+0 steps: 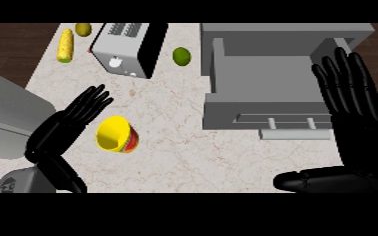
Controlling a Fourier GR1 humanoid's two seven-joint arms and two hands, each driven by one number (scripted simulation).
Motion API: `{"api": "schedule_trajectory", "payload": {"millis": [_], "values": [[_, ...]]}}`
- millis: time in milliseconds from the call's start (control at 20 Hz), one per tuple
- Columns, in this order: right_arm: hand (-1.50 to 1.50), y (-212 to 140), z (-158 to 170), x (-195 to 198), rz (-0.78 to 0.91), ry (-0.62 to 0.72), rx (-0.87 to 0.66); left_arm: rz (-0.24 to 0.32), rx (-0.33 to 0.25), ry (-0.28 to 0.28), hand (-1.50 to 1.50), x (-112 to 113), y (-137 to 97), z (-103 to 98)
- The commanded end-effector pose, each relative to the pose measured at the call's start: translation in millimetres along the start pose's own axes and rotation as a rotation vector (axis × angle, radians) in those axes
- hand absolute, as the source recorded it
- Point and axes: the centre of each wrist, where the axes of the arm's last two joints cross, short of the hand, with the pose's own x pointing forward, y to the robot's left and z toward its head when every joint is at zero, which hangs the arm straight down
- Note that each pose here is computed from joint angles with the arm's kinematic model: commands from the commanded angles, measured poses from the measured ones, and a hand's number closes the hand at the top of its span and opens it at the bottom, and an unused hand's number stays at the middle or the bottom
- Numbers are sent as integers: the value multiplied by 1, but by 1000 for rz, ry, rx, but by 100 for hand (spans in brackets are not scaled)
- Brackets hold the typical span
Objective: Pick up the cup, place it into the drawer and close the drawer
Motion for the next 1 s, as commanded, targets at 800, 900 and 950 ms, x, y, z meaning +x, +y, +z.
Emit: {"api": "schedule_trajectory", "payload": {"millis": [800,900,950], "values": [[-150,3,-14,-1,-8,-5,11,-2,47,66,-150,-84,26,7],[-150,2,0,7,-5,3,22,-5,42,66,-150,-85,29,31],[-150,-19,-1,-17,-11,1,18,-13,66,57,-150,-91,20,-2]]}}
